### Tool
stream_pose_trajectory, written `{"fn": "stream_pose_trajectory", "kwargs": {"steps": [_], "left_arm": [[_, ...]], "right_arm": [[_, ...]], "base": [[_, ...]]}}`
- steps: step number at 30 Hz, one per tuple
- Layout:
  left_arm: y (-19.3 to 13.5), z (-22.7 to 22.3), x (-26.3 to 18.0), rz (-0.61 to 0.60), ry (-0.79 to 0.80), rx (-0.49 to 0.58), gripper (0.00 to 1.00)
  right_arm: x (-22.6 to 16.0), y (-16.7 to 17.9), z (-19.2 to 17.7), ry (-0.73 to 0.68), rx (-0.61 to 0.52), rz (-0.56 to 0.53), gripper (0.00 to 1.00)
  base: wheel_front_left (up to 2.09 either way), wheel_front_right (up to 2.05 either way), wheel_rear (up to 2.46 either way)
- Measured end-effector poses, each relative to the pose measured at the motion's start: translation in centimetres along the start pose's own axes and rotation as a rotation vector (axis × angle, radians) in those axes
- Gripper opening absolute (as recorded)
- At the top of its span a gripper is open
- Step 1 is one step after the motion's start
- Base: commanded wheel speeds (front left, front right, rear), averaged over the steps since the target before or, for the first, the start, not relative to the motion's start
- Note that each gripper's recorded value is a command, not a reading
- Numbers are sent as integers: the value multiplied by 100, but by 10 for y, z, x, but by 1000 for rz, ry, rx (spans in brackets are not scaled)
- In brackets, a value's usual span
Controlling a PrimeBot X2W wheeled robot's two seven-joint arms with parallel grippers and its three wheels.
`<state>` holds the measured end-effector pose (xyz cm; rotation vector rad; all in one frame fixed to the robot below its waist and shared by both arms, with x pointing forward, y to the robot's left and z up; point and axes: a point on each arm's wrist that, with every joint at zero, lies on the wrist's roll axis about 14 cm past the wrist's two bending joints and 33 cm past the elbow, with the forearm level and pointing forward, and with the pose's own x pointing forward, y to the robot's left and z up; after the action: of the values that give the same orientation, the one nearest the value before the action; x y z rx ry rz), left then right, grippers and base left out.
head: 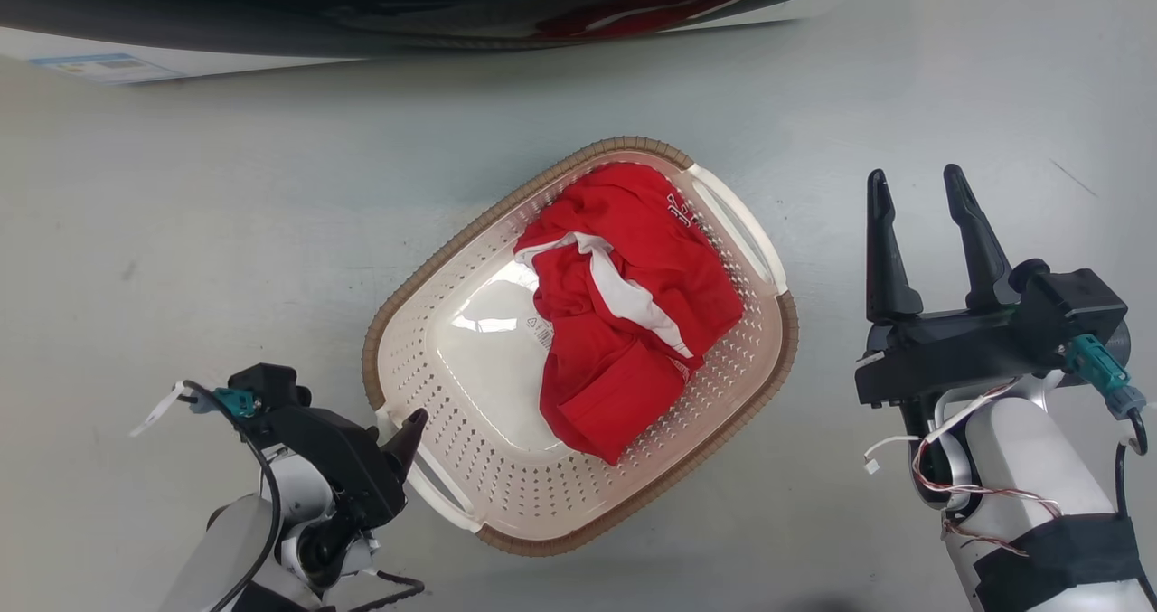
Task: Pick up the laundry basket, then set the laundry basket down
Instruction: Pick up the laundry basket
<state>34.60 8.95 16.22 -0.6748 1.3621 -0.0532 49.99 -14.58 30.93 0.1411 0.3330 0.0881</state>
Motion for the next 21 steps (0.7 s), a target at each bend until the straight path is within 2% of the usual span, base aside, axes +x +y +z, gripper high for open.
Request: {"fn": "stream_pose_trajectory", "kwargs": {"steps": [6, 7, 9, 10, 12, 17, 20, 21], "left_arm": [[2, -1, 2, 18, 11, -15, 100], [2, -1, 2, 19, 11, -23, 95], [3, -2, 2, 23, 14, -32, 58], [3, -1, 3, 25, 14, -32, 47], [4, 2, 3, 26, 3, -45, 36], [3, 5, 4, 27, -3, -57, 24], [5, 5, 4, 33, -1, -59, 0], [5, 5, 4, 34, -1, -59, 0]], "right_arm": [[0, -3, -2, 7, 4, -5, 100], [0, -3, -2, 7, 4, -6, 100], [0, -3, -2, 7, 5, -6, 100], [0, -2, -2, 7, 6, -4, 100], [1, -1, -2, 6, 11, 1, 100], [2, -1, -2, 7, 15, -1, 100], [3, 0, -2, 5, 18, 0, 100], [3, -1, -2, 6, 20, -1, 100]], "base": [[0, 0, 0], [0, 0, 0], [0, 0, 0], [0, 0, 0], [0, 0, 0], [0, 0, 0], [0, 0, 0], [0, 0, 0]]}}
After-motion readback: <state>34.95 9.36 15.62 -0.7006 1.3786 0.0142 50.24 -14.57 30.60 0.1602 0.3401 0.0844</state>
